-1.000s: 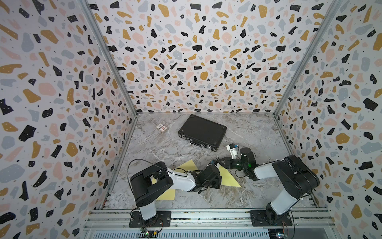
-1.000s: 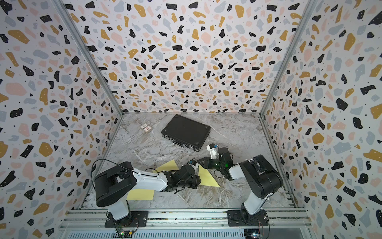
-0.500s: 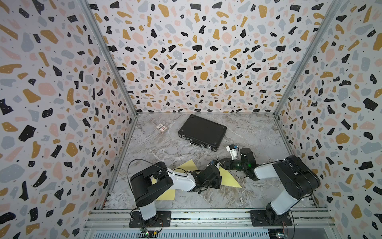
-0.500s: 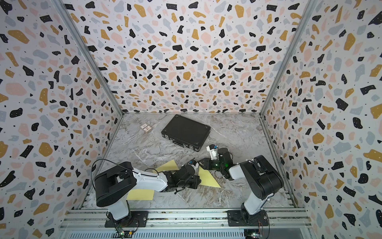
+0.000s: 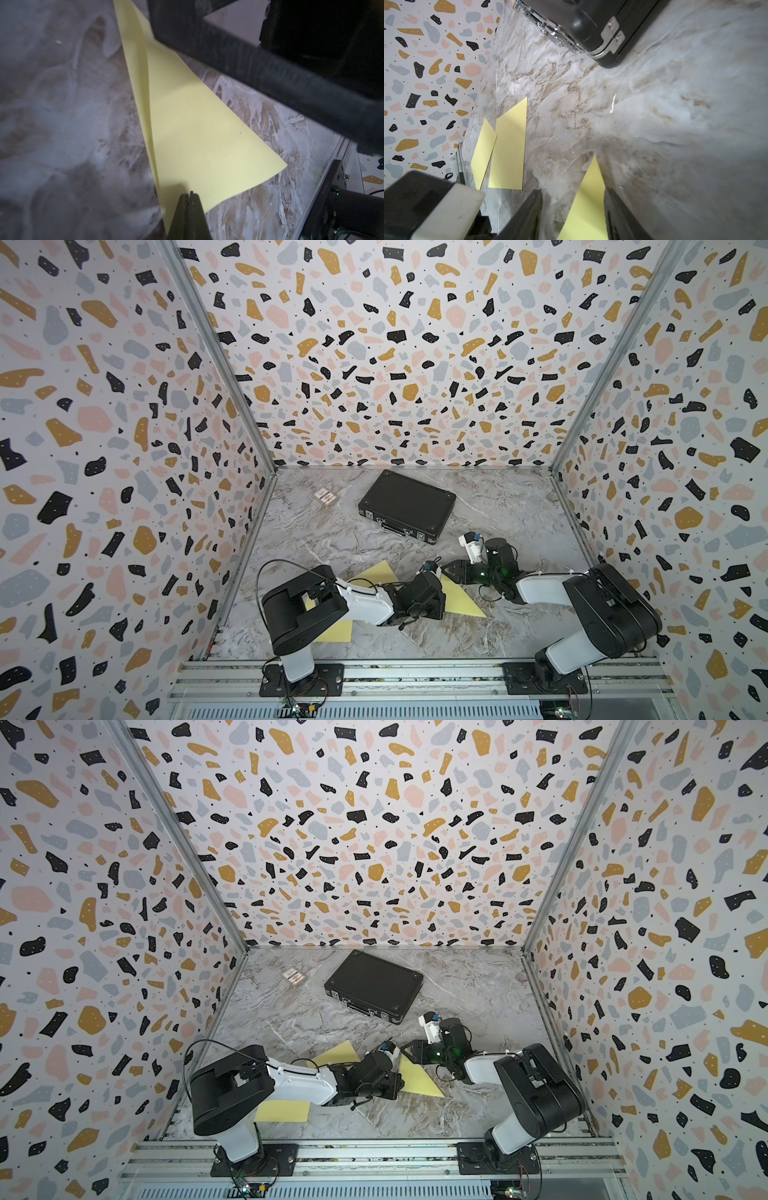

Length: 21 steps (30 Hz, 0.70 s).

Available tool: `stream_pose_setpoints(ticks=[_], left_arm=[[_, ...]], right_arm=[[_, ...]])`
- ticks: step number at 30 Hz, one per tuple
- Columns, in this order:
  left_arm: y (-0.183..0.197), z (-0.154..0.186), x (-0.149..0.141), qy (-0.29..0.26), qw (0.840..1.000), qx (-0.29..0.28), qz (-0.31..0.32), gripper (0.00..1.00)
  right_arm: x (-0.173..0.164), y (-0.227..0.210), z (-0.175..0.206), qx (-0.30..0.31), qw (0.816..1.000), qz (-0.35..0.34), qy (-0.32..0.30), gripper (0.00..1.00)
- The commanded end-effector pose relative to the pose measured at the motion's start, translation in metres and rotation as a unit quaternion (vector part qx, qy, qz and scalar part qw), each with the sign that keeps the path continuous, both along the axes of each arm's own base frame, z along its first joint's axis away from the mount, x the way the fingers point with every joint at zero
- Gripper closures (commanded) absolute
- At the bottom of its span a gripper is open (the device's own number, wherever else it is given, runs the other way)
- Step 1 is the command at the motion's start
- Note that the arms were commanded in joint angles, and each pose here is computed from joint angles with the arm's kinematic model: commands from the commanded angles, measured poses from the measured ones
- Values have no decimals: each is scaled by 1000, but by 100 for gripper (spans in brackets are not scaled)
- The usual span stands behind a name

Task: Fold the square paper diagonally
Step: Fold the paper at the center of the board.

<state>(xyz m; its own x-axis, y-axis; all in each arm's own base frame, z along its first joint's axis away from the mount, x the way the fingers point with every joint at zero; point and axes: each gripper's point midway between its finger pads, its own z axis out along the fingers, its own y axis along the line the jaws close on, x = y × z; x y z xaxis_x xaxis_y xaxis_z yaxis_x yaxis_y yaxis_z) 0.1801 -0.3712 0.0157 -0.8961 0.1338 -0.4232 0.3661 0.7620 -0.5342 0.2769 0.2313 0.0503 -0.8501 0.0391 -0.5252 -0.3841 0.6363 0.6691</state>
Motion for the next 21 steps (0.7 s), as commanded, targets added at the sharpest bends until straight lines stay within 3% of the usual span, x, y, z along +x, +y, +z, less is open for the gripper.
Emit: stream_pose_setpoints(ticks=[1, 7, 13, 21], left_arm=[[90, -81, -50, 98, 975, 197, -5, 100], [89, -80, -50, 96, 976, 197, -8, 100], [90, -81, -50, 95, 976, 197, -8, 100], [91, -82, -50, 96, 976, 197, -7, 100]], right_arm=[[-3, -6, -9, -19, 1000, 5, 17, 47], [-7, -12, -27, -50, 998, 2, 47, 57], [-10, -14, -42, -67, 995, 7, 72, 58], [-15, 3, -35, -15, 996, 41, 77, 57]])
